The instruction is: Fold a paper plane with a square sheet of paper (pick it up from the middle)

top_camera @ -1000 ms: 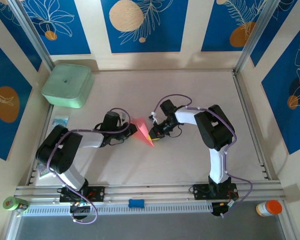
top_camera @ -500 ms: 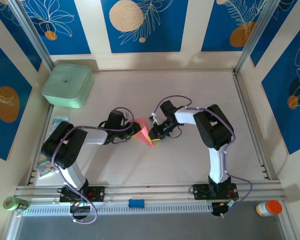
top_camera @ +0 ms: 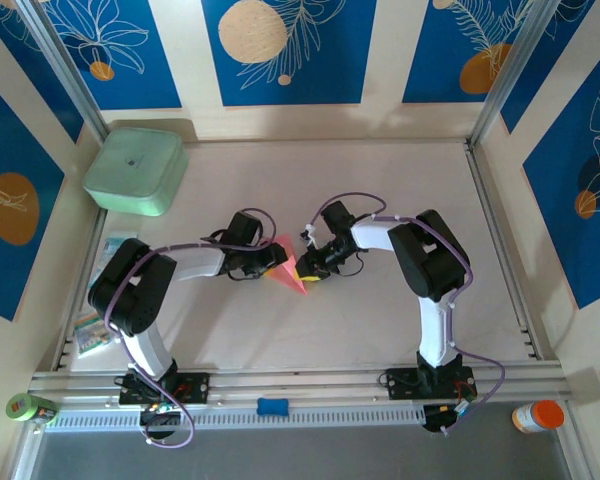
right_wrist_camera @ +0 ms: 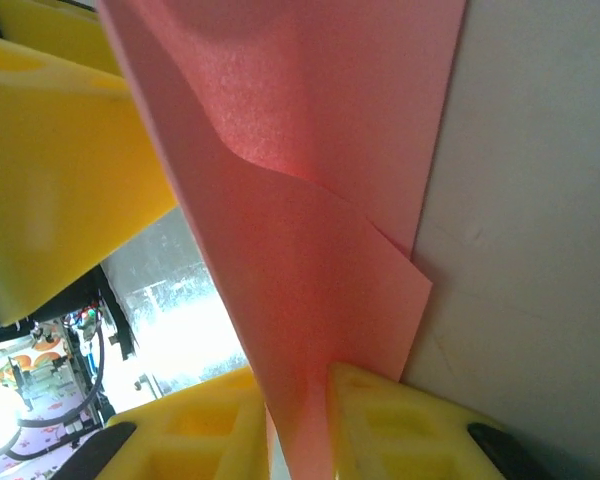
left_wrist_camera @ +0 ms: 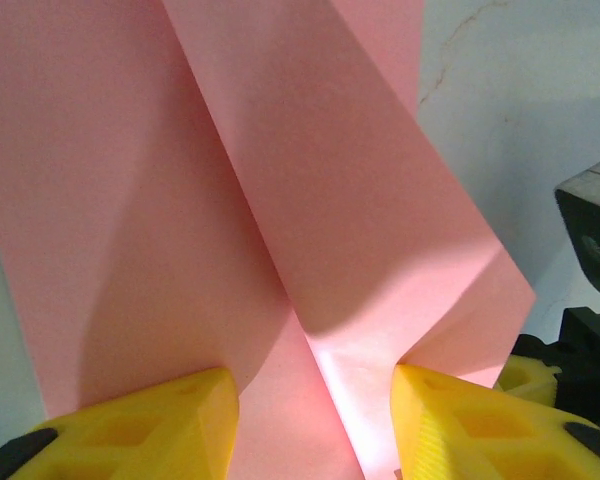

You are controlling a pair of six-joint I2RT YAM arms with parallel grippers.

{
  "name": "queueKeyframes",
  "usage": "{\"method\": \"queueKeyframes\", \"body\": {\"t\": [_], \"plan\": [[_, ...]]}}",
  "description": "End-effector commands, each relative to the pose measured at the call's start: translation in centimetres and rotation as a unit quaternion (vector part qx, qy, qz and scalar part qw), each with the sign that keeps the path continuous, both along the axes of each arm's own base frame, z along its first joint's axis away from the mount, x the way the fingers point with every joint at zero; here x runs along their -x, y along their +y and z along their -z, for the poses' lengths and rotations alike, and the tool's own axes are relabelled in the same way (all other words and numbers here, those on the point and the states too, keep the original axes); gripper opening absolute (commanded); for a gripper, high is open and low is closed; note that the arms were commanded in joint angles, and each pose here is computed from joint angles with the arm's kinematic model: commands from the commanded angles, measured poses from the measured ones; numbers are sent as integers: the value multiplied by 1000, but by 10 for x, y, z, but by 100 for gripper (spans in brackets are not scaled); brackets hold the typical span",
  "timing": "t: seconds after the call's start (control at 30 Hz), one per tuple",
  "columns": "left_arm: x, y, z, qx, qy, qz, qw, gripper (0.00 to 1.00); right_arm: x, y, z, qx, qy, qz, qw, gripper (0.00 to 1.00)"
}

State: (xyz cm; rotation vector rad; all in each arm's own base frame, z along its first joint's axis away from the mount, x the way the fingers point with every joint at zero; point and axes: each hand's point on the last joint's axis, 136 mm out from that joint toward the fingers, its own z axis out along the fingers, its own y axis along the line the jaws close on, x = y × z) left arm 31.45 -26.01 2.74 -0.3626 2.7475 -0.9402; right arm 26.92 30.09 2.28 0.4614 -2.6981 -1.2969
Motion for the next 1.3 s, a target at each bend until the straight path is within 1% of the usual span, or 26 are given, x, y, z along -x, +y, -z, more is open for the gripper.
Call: {"method": "queueKeyframes", "body": {"t": [0.0, 0.33, 0.47, 0.6, 0.73, 0.83, 0.93, 1.03, 1.13, 1.27], "plan": [[41, 29, 50, -93, 93, 7, 991, 49, 7, 0, -1, 7, 10, 11, 1000, 21], [46, 34, 59, -121, 112, 13, 986, 51, 9, 1, 1, 11, 29, 33, 999, 21], [46, 33, 58, -122, 112, 13, 986, 51, 12, 1, 5, 15, 36, 32, 999, 16], [39, 28, 49, -110, 100, 14, 989, 51, 14, -1, 13, 23, 48, 37, 998, 10], [23, 13, 26, -78, 63, 19, 995, 51, 17, -5, 21, 35, 61, 48, 996, 8], [8, 5, 0, -52, 23, 18, 998, 52, 17, -8, 25, 43, 67, 55, 995, 7], [-4, 0, -28, -26, -21, 13, 999, 52, 18, -10, 28, 50, 72, 55, 995, 6], [-9, -2, -48, 4, -56, 11, 998, 52, 20, -12, 31, 59, 77, 54, 994, 6], [-7, -8, -55, 42, -76, 22, 996, 47, 20, -14, 34, 66, 79, 54, 993, 6], [-5, -23, -52, 87, -79, 45, 992, 37, 21, -14, 37, 71, 80, 52, 993, 6]]}}
